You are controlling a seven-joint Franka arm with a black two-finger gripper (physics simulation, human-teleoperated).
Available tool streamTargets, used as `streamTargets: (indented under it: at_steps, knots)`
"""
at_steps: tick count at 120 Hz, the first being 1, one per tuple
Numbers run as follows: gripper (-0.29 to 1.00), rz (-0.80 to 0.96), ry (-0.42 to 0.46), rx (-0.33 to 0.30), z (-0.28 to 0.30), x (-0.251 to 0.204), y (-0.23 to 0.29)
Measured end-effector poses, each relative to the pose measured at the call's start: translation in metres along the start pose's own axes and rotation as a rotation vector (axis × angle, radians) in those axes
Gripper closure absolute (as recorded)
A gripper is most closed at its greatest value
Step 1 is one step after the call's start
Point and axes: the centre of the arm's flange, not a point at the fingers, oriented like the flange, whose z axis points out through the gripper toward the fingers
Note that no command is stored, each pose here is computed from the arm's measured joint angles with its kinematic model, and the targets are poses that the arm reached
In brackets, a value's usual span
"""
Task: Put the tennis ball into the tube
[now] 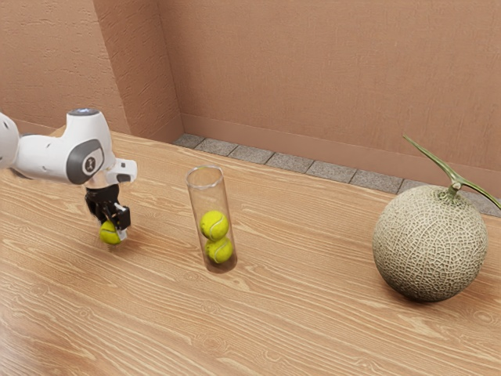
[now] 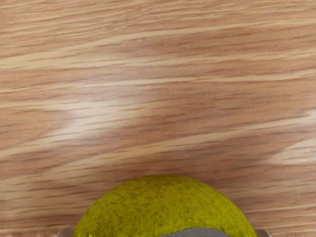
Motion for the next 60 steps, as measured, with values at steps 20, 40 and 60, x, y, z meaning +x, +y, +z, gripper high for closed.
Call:
streamTargets:
  at_steps: [20, 40, 60]
  knots:
    - [0.48, 0.055, 0.097, 0.056, -0.087, 0.008, 0.044]
    - [0.49, 0.100, 0.206, 0.087, -0.179, 0.004, 0.106]
    - [0.49, 0.142, 0.280, 0.081, -0.236, -0.002, 0.167]
